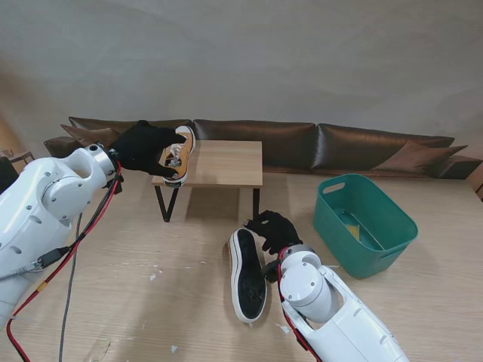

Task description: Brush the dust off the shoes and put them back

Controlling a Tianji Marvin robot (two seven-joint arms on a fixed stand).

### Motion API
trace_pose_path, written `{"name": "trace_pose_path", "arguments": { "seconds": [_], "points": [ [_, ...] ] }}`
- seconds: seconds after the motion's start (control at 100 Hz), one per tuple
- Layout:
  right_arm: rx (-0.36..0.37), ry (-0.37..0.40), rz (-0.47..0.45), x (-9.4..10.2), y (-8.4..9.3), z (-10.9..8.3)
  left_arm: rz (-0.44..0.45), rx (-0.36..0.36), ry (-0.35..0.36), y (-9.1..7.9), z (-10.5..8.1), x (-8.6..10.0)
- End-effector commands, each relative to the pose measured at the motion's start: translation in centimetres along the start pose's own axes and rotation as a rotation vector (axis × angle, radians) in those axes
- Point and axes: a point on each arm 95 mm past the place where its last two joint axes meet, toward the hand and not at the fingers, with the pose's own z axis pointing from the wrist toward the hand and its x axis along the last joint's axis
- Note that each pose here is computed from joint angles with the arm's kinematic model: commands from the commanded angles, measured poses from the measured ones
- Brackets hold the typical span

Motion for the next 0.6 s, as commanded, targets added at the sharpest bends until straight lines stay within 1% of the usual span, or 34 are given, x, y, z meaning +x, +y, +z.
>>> {"name": "trace_pose_path", "arguments": {
  "seconds": [0.0, 0.04, 0.09, 0.22, 0.28, 0.43, 0.5, 0.59],
  "points": [
    [0.01, 0.015, -0.007, 0.3, -0.1, -0.4, -0.035, 0.021, 0.018, -0.6, 0.6, 1.6],
    [0.008, 0.016, -0.014, 0.3, 0.0, -0.5, -0.059, 0.031, 0.02, -0.7, 0.6, 2.3],
    [0.005, 0.016, -0.028, 0.4, 0.1, -0.7, -0.087, 0.028, 0.021, -0.6, 0.6, 3.4],
    [0.006, 0.012, -0.082, 0.4, 0.6, -1.2, -0.159, 0.023, 0.027, 0.1, 0.5, 6.1],
    [0.004, 0.009, -0.124, 0.5, 0.9, -1.5, -0.196, 0.003, 0.036, 0.6, 0.3, 7.3],
    [-0.008, -0.009, -0.24, 0.7, 1.6, -2.1, -0.29, -0.009, 0.03, 2.5, -0.3, 10.5],
    [-0.001, -0.029, -0.3, 0.8, 1.8, -2.3, -0.331, 0.008, 0.016, 3.6, -0.8, 11.8],
    [0.003, -0.05, -0.349, 0.8, 1.9, -2.5, -0.387, 0.014, -0.003, 4.9, -1.5, 13.5]
  ]
}}
